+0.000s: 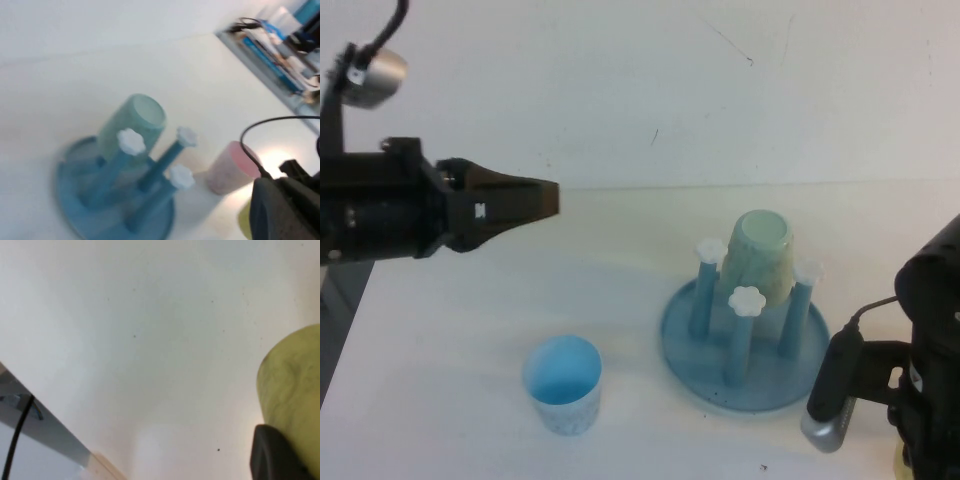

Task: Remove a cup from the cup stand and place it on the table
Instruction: Place the cup on the table

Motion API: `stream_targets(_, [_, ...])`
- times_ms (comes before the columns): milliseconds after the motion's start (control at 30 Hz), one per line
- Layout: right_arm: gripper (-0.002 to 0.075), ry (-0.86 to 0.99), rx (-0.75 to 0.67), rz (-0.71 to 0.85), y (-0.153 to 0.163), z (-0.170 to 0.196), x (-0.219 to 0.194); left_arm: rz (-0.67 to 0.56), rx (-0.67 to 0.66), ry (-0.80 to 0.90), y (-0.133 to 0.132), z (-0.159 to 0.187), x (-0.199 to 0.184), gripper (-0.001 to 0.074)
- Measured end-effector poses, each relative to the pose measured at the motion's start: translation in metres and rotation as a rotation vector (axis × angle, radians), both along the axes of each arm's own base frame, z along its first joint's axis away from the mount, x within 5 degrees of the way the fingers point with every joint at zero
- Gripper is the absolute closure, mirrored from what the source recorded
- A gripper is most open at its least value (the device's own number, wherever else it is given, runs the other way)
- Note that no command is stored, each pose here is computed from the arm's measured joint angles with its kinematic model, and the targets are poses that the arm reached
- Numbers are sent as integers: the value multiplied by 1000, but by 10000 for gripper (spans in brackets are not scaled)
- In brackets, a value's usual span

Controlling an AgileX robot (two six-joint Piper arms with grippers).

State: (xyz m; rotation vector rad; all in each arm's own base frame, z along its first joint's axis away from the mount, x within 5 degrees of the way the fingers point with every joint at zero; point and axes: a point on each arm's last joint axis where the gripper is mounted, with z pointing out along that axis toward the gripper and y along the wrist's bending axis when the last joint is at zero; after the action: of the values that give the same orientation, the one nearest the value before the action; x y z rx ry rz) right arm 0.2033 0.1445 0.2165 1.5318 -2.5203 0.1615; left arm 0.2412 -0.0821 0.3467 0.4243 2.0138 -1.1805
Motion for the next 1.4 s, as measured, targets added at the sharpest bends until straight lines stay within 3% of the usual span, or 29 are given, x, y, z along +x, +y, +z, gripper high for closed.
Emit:
stream_targets(167, [699,5,-13,-1,6,-7,8,156,125,-291,13,41,-58,736])
stream_targets(333, [698,-24,13,-1,16,-9,20,258,162,-440,21,53,-116,736])
stream_targets(533, [636,-9,-1,1,21,-25,28,312,240,-547,28,35,-168,736])
stream_targets(867, [484,-8,-21,-7,25,-34,33,375,333,-558,35,9,-195,736])
stream_targets(1200, [469,-63,96,-61,27,17,26,493,436,-531,48,-2,-207,736])
stream_targets(1400, [469,-185,252,-79,11,73,-1,608,467,-561,58,-7,-227,736])
